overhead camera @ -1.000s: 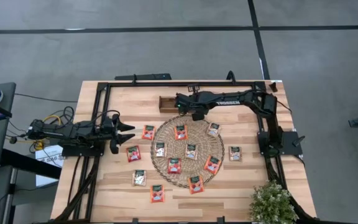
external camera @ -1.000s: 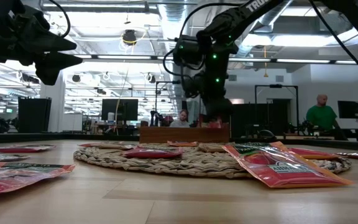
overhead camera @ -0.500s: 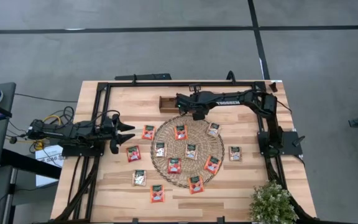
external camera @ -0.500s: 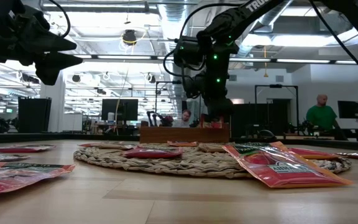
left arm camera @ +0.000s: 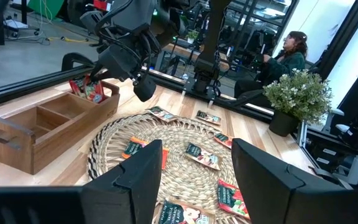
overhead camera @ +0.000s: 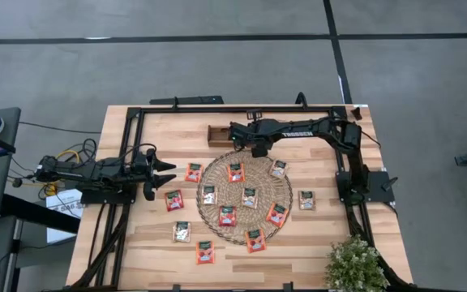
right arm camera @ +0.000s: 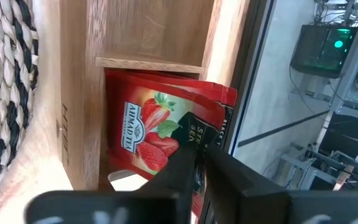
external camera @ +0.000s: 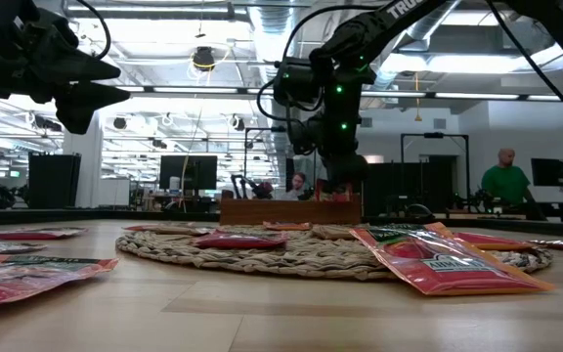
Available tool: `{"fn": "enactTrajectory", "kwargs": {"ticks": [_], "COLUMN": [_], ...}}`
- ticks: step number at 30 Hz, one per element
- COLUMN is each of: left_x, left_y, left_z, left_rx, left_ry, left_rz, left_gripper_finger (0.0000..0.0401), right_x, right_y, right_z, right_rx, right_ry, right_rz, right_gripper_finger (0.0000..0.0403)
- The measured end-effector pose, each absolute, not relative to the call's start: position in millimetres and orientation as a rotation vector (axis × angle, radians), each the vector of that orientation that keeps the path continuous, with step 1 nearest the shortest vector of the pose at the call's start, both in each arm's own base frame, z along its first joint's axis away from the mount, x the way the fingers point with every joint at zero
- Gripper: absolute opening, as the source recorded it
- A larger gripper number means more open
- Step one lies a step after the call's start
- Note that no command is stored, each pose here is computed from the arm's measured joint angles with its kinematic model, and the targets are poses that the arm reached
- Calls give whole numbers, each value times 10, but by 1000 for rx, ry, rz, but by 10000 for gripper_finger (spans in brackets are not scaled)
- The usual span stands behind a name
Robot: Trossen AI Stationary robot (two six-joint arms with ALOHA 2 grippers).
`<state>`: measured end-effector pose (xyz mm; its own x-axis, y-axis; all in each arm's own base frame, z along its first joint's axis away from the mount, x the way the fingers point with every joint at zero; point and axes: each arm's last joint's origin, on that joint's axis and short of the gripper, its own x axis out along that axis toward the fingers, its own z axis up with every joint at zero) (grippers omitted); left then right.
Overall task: Pick & Place Tea
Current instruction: Put the red tea bag into the right section of the brown wooden organizer
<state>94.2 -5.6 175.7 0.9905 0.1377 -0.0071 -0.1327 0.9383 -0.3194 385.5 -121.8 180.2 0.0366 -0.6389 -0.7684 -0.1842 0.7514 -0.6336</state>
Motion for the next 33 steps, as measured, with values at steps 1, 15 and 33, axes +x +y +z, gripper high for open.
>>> {"fn": "enactTrajectory", "kwargs": {"ticks": [1,15,33], "left_x": [942,942,942], "left_y": [-56,-56,-57], "left_z": [1758,1758,1759], "left_rx": [-325,-325,-326], "left_ry": [-16,-16,-17], "left_rz": [138,138,136], "left_gripper_finger": [185,185,185], "right_x": [3853,3789,2908], "right_y": [-1218,-1141,-136], "right_z": [1803,1904,3745], "right_rx": [-696,-814,-582], "right_ry": [1526,1613,1072], "right_rz": [-396,-467,-421], "right_gripper_finger": [43,162,153]}}
